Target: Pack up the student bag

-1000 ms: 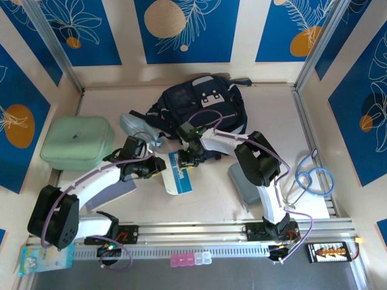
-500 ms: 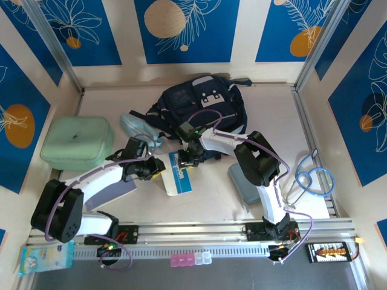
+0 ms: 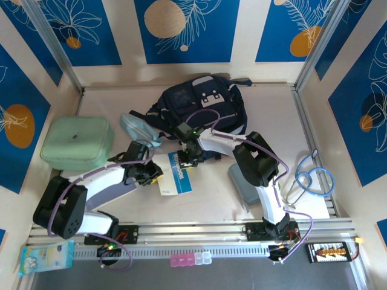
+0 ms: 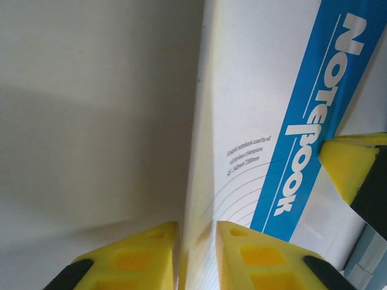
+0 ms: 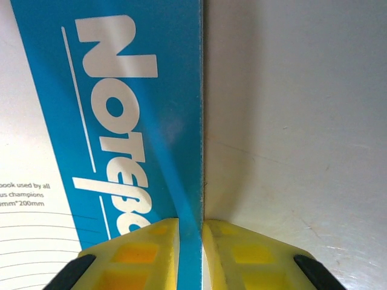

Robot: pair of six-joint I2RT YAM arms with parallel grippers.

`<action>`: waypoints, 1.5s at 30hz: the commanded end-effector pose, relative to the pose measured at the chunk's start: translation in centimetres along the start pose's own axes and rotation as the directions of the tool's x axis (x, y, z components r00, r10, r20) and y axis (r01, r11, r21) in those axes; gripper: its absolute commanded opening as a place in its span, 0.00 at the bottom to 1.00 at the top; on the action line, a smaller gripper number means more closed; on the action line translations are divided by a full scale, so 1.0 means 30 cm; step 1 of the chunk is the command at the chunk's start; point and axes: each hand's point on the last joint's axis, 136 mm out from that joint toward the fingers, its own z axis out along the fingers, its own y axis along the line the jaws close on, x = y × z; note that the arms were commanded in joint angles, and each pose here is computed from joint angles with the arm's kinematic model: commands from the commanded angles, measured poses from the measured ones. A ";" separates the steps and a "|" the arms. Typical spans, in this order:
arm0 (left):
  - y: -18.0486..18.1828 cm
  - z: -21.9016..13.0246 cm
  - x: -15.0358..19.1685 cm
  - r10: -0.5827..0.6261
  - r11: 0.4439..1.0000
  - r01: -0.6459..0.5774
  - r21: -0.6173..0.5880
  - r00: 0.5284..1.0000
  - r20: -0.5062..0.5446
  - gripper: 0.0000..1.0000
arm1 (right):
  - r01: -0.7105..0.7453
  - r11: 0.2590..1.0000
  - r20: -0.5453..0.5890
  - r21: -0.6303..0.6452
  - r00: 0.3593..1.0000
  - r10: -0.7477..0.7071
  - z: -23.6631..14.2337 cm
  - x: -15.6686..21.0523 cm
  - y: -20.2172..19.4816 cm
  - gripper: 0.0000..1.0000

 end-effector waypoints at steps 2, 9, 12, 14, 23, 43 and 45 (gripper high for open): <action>0.002 -0.002 -0.007 0.003 1.000 -0.002 -0.004 1.000 0.011 0.13 | -0.030 0.989 -0.080 0.142 0.996 0.041 0.083 0.067 -0.116 0.21; -0.097 -0.072 -0.030 0.099 0.990 -0.105 0.091 0.993 0.067 0.00 | -0.037 0.998 0.062 0.059 0.998 0.033 -0.056 0.007 -0.057 0.26; -0.181 -0.122 -0.029 0.183 0.968 -0.194 0.157 0.979 0.086 0.00 | -0.018 1.000 0.166 0.009 0.986 0.016 -0.157 -0.030 -0.031 0.34; -0.224 -0.152 -0.021 0.232 0.953 -0.245 0.179 0.968 0.091 0.00 | -0.012 1.000 0.236 -0.014 0.972 0.015 -0.232 -0.054 -0.028 0.39; -0.433 -0.345 -0.007 0.362 0.847 -0.416 0.330 0.907 0.216 0.00 | -0.080 0.973 0.457 -0.215 0.873 0.173 -0.545 -0.108 -0.104 0.67; -0.964 -0.588 -0.400 0.031 0.710 -0.410 0.573 0.831 0.556 0.00 | 0.007 0.463 0.290 -0.887 0.788 0.543 -0.844 -0.231 -0.037 0.94; -0.975 -0.591 -0.413 -0.008 0.697 -0.391 0.601 0.834 0.552 0.00 | 0.020 0.413 0.266 -0.910 0.792 0.549 -0.870 -0.245 -0.003 0.94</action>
